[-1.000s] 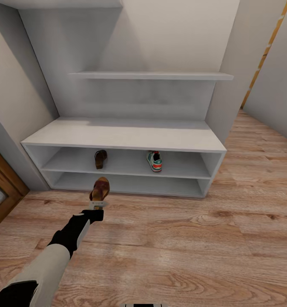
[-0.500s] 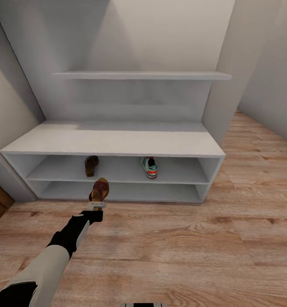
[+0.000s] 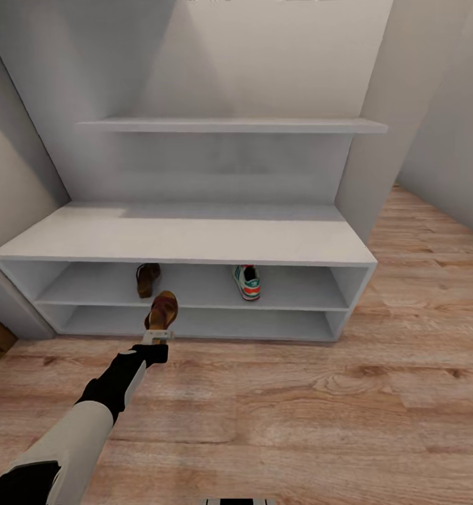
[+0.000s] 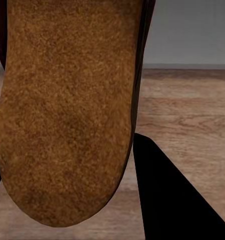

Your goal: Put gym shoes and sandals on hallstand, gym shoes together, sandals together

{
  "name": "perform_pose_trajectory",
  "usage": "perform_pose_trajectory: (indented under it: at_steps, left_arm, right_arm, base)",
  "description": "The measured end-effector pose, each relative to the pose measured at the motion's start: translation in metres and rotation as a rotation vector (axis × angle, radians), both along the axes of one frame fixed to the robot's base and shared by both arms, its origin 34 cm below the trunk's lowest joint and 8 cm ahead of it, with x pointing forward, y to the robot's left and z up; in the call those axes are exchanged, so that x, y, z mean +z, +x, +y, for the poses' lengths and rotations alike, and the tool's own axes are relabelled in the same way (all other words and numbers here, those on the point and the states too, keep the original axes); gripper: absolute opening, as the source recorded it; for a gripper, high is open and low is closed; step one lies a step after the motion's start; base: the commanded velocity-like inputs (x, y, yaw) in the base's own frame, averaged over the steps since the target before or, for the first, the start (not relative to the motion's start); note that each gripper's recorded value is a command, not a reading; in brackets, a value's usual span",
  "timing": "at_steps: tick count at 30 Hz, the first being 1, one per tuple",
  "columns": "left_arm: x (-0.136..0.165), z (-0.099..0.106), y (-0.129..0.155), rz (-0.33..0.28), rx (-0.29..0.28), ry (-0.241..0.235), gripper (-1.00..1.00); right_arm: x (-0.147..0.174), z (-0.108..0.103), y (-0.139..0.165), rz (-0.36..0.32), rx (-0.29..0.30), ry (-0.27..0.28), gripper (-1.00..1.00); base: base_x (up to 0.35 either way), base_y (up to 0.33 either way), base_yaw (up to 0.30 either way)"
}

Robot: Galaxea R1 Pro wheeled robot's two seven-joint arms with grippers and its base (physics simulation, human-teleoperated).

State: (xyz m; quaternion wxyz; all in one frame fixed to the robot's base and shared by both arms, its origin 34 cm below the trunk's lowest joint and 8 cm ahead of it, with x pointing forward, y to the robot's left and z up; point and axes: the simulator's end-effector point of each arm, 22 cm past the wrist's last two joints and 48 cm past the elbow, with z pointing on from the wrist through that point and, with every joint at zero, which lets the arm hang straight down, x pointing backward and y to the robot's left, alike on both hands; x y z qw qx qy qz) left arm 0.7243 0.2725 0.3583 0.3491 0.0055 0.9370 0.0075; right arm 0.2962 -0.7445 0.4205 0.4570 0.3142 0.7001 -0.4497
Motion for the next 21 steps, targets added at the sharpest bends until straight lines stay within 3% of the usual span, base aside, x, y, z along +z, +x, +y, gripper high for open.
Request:
perform_pose_trajectory:
  at_steps: [7, 21]
  left_arm:
    - [0.0008, 0.0001, 0.0007, -0.002, 0.000, 0.000, -1.00]
    - [0.0020, 0.0008, 0.0017, -0.006, 0.002, 0.002, -1.00]
  right_arm:
    - [0.0000, 0.0000, -0.0002, 0.000, 0.000, 0.000, -1.00]
    - [-0.0008, 0.0005, 0.0001, 0.002, 0.002, 0.002, -1.00]
  base:
    - [0.059, 0.001, 0.000]
    - [0.282, 0.089, 0.000]
